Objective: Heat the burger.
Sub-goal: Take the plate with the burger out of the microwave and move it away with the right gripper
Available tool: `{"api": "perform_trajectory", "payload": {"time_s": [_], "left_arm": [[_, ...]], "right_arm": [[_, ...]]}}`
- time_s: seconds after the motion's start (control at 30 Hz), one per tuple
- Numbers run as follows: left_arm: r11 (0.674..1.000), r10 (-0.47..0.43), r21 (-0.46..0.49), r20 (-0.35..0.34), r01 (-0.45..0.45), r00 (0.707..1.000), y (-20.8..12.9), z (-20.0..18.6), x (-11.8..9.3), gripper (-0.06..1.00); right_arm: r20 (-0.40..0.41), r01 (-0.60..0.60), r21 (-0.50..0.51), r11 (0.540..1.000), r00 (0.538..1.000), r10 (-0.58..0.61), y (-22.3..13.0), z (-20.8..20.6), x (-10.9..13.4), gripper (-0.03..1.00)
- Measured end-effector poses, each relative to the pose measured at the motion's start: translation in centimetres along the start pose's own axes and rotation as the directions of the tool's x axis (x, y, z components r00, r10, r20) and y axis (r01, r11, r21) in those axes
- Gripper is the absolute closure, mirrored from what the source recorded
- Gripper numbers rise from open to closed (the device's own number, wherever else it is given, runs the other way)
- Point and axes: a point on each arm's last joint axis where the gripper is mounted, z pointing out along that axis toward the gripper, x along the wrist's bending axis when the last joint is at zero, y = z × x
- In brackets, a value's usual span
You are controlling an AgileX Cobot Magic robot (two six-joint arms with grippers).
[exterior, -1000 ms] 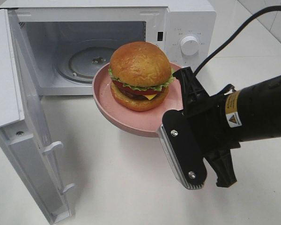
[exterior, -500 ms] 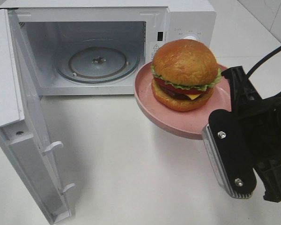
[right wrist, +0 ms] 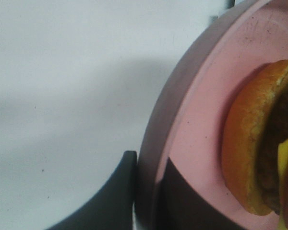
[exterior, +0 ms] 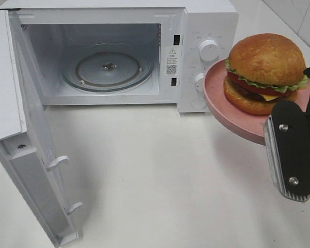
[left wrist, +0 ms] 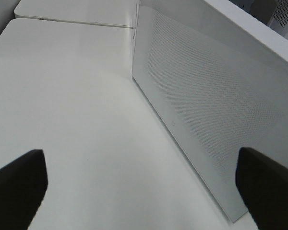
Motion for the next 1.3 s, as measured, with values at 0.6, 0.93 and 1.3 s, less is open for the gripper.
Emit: {"api": "perform_trajectory", "payload": {"time_s": [0.6,0.93,1.3], "left_arm": [[1.000,0.000,0.000,0.000,0.000,1.000,0.0,0.0,0.0,-0.04],[1.000,0.000,0.000,0.000,0.000,1.000,0.0,0.0,0.0,-0.04],[1.000,0.000,0.000,0.000,0.000,1.000,0.0,0.0,0.0,-0.04]], "right_arm": [[0.120,-0.466,0.228,0.855,0.885,0.450,-2.4,-0.3,0.0,0.89],[0.215,-0.613,0.367,0.700,0.788,0.577,-2.7,1.1,0.3,0.89],[0.327,-0.770,0.403,0.496,0.627,0.707,-2.2,3.5,0.8,0.89]]}}
